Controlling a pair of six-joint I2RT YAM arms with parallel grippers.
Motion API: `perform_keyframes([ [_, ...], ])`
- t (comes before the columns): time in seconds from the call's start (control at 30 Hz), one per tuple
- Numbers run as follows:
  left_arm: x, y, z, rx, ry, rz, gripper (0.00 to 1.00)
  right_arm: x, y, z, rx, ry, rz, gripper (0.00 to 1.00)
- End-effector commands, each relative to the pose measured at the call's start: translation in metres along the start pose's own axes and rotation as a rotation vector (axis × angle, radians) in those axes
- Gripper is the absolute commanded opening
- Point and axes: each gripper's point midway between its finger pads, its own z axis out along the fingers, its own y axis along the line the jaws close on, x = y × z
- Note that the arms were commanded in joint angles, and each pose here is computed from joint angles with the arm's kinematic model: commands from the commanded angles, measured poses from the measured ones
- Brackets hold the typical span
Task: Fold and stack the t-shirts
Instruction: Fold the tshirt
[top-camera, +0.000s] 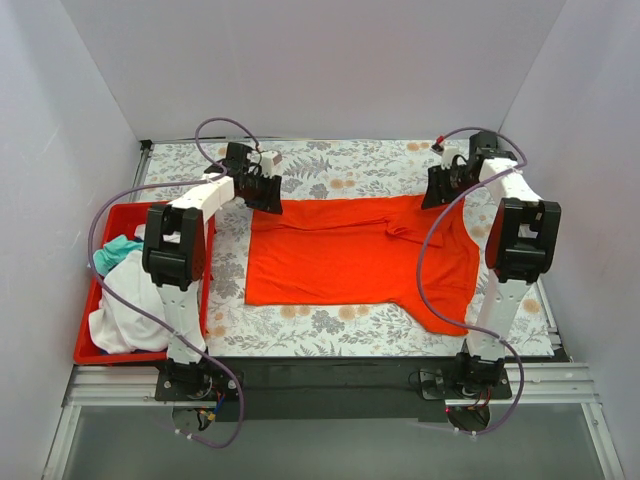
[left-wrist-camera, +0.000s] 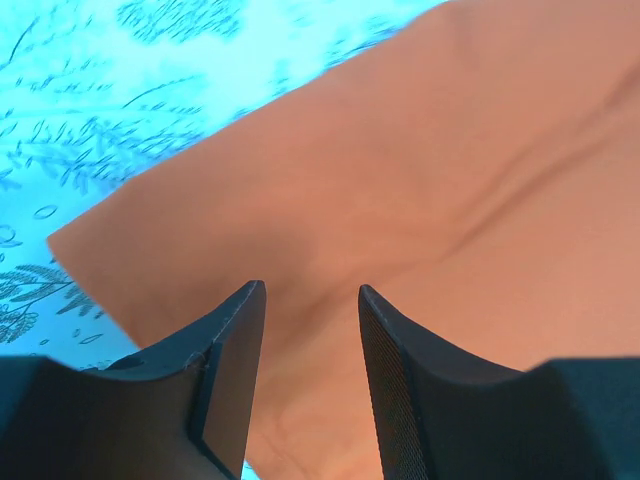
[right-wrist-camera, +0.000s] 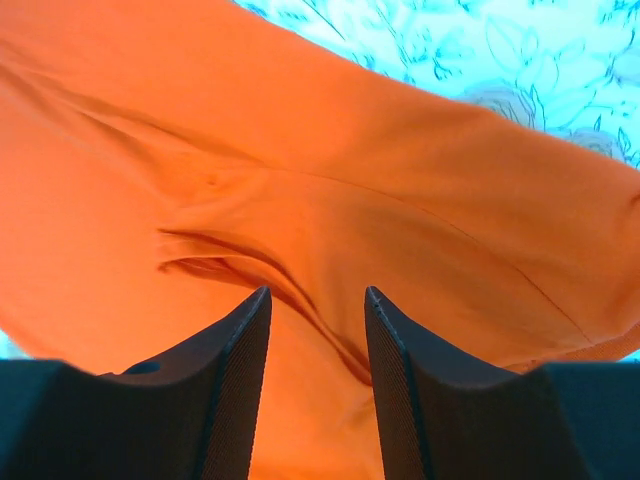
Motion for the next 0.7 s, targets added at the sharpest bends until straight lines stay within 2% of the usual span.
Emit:
perform_keyframes([
  [0.0,0.007,0.014,0.007,-0.04,0.036,-0.057,0.41,0.023,-0.019,0.017,0.08,0.115,-0.021,0.48],
  [0.27,0.022,0.056,0.043,-0.101,0.1,-0.127,0.36,0.033,-0.08,0.047,0.185,0.17,0.033,0.46],
  [0.37,-0.001,0.065,0.048,-0.09,0.069,-0.127,0.35,0.003,-0.093,0.052,0.193,0.108,0.02,0.46],
  [0.47,-0.032,0.059,0.043,-0.042,0.013,-0.098,0.38,-0.04,-0.087,0.029,0.198,0.012,-0.041,0.5],
  [0.53,-0.063,0.041,0.02,0.02,-0.049,-0.05,0.43,-0.054,-0.07,0.008,0.17,-0.019,-0.086,0.55],
  [0.57,-0.065,0.034,0.01,0.041,-0.044,-0.029,0.45,-0.071,-0.051,-0.02,0.174,-0.066,-0.139,0.57],
  [0.63,-0.082,0.009,-0.026,0.09,-0.091,0.043,0.5,-0.057,-0.032,-0.037,0.153,-0.042,-0.203,0.67],
  [0.67,-0.068,0.001,-0.035,0.111,-0.062,0.042,0.54,-0.062,-0.012,-0.066,0.171,-0.073,-0.266,0.69],
])
